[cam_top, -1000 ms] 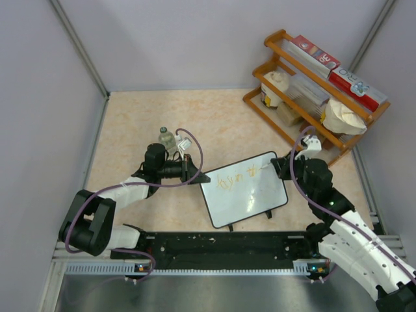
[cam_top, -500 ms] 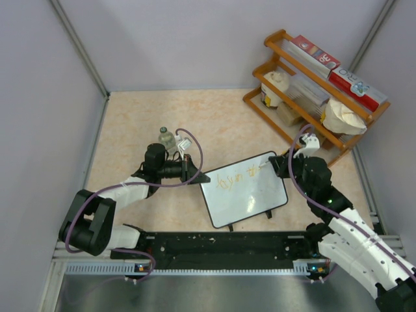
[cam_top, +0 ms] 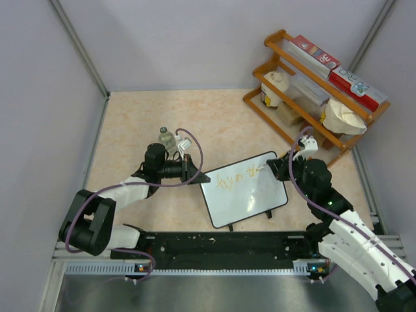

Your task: Write a sentence on the whiteboard

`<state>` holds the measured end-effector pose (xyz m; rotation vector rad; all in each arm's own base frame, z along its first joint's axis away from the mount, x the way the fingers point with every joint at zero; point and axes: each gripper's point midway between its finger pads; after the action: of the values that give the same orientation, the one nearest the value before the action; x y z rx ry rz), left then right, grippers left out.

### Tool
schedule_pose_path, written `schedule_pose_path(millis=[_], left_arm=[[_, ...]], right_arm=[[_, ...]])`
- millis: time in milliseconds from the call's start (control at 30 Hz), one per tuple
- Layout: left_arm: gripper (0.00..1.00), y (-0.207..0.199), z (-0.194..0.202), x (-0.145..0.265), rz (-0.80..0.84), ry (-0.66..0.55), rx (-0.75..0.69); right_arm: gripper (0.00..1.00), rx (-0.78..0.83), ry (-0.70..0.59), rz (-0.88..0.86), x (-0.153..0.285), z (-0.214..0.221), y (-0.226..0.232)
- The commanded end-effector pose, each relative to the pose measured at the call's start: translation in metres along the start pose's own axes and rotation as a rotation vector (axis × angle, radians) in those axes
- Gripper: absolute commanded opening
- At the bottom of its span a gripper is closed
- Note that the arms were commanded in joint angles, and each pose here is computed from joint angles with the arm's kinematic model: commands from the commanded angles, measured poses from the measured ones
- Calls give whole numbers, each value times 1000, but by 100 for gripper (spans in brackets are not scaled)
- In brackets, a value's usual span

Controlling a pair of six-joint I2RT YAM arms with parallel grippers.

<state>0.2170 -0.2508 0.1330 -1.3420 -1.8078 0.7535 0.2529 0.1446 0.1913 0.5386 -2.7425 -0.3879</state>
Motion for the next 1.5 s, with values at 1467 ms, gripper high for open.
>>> schedule_pose_path(millis=[1467], left_arm=[[0, 40, 12, 1, -147, -6, -40]], right_arm=[[0, -6, -58, 89, 19, -22, -14]])
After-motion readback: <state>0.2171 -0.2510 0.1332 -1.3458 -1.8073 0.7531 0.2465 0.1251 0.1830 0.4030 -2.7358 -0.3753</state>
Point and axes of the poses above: each gripper's point midway between its finger pads, its own x axis back along the fingers, its own y axis along the line the jaws close on, z = x × y, and after that the axes turned 7 degrees about x, right-handed
